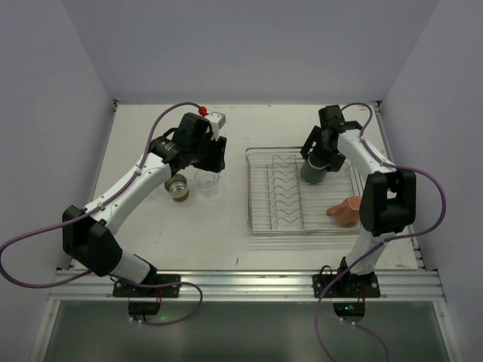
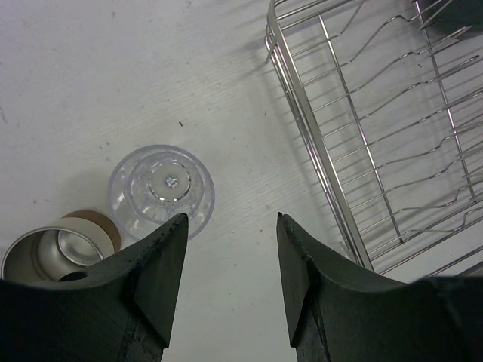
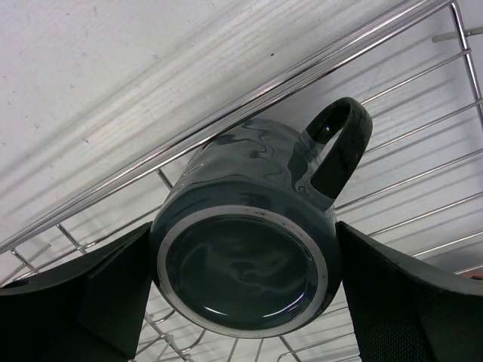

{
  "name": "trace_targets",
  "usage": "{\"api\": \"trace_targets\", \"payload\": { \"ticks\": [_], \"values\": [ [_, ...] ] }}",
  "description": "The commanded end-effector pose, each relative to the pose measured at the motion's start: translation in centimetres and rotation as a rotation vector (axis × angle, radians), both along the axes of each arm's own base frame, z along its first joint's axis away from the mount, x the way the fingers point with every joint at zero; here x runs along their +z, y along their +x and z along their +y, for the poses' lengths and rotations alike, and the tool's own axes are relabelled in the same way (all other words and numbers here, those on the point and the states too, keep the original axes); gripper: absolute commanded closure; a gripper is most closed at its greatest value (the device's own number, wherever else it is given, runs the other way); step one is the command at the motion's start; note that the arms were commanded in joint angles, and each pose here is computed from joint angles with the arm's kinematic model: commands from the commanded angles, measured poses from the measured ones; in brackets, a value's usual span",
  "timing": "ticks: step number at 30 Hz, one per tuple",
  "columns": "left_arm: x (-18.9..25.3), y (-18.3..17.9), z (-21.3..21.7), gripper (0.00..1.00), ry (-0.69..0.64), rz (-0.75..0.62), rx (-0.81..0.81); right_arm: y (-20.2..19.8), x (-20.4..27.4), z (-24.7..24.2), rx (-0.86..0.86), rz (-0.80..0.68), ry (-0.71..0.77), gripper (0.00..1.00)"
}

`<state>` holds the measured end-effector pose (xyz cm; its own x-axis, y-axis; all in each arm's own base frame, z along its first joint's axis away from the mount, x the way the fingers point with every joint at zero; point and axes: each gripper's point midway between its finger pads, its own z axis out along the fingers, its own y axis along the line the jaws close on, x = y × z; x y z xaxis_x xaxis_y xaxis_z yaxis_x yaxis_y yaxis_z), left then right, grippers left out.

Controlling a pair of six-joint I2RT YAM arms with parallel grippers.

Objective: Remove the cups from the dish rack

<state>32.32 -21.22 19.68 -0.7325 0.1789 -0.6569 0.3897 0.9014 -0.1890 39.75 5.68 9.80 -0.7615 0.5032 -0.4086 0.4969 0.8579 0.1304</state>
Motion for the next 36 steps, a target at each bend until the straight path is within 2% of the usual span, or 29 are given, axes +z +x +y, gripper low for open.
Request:
{"api": "trace_targets", "payload": {
  "ticks": [1,3,4,5,12,21,24,29,33,34,36],
  "values": [
    [2.1,-0.3,-0.3,0.46,-0.018,-0.047,-0.045,1.4,1.0,-0.2,-0.002,-0.060,-0.010,0.47],
    [2.1,-0.4,-0.3,0.46,-0.018,-0.047,-0.044,1.4,1.0,-0.2,0.004,-0.059,-0.011,0.73],
    [2.2,-0.3,-0.3,0.46,-0.022,-0.048,-0.044,1.3,1.0,-0.2,0.005,-0.059,-0.010,0.97],
    [2.2,-0.4,-0.3,0.46,-0.023,-0.048,-0.043,1.3,1.0,-0.1,0.006,-0.062,-0.006,1.00],
    [3.9,-0.7,-0.3,0.46,-0.053,-0.073,-0.044,0.4,3.7,0.2,0.018,-0.125,0.023,1.00],
    [6.8,-1.5,-2.4,0.45,-0.186,-0.109,-0.116,-1.8,9.9,0.3,0.046,-0.264,0.115,1.00],
    [8.2,-2.1,-3.7,0.45,-0.268,-0.129,-0.172,-3.1,11.3,0.0,0.051,-0.300,0.155,1.00],
    [11.1,-4.4,-6.9,0.42,-0.496,-0.173,-0.347,-5.2,14.3,0.7,0.094,-0.390,0.273,1.00],
    [13.2,-6.8,-8.5,0.35,-0.680,-0.226,-0.480,-7.3,17.1,3.1,0.180,-0.457,0.441,1.00],
    [14.8,-7.3,-9.0,0.33,-0.740,-0.294,-0.545,-8.1,18.2,4.0,0.221,-0.475,0.494,1.00],
    [14.1,-8.0,-9.3,0.32,-0.791,-0.258,-0.558,-8.7,19.2,4.8,0.244,-0.495,0.547,1.00]
  ]
}}
